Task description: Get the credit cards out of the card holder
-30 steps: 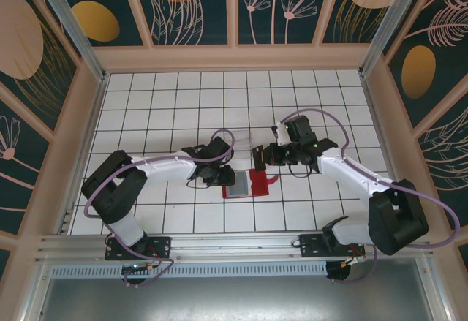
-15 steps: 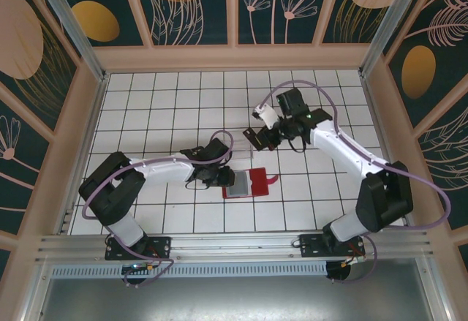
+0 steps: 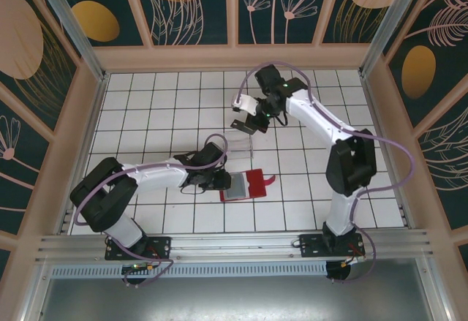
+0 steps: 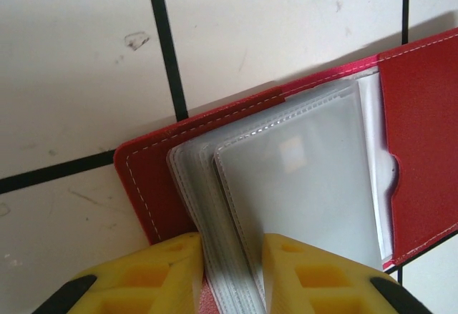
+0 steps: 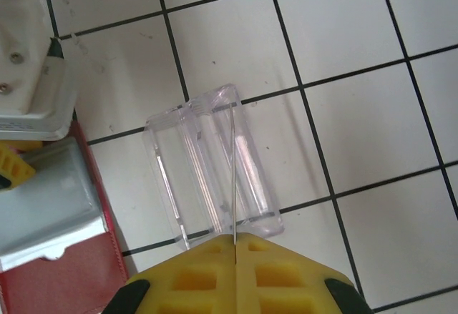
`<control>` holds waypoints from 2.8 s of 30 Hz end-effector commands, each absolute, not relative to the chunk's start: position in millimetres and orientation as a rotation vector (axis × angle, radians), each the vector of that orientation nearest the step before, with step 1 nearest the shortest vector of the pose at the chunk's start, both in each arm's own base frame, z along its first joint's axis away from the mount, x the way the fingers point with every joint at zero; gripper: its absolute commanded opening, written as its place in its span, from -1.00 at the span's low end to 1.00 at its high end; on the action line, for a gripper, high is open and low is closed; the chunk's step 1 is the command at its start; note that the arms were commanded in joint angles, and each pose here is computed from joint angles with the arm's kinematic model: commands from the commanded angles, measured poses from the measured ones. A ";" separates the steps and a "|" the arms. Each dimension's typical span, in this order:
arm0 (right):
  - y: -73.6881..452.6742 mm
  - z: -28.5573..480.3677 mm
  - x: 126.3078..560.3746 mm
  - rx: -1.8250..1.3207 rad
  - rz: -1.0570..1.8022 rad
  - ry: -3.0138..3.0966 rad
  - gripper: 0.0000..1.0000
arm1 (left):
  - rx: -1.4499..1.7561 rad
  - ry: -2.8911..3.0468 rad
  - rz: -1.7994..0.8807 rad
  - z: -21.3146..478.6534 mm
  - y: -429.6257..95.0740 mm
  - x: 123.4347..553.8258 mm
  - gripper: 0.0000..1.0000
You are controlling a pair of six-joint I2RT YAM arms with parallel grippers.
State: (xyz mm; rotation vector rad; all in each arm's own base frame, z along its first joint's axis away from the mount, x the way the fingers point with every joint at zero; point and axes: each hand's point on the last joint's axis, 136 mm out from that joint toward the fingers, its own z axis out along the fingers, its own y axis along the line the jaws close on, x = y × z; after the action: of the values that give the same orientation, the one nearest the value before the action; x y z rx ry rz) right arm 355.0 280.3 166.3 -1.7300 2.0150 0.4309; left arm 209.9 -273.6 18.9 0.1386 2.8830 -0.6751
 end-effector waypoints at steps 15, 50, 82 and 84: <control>305.9 121.0 358.1 -2.031 0.394 2.006 -1.00 | 0.051 3.042 -0.445 -14.2 -227.4 175.7 -0.42; 313.7 101.6 376.7 -2.085 0.224 1.962 -0.57 | 0.024 3.045 -0.424 -16.7 -222.0 173.2 -0.41; 287.1 191.5 363.4 -0.494 0.811 2.516 -0.61 | 0.008 2.897 -0.528 15.0 -241.7 201.3 -0.42; 278.9 182.9 347.4 -0.378 0.812 2.571 -0.65 | 0.009 2.883 -0.542 19.7 -245.1 204.5 -0.42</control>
State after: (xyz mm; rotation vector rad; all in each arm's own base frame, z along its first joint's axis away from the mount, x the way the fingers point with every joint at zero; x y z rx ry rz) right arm 358.0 282.8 186.8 -0.6672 2.4835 0.7145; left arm 205.3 -257.2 21.3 0.0436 2.8639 -0.6361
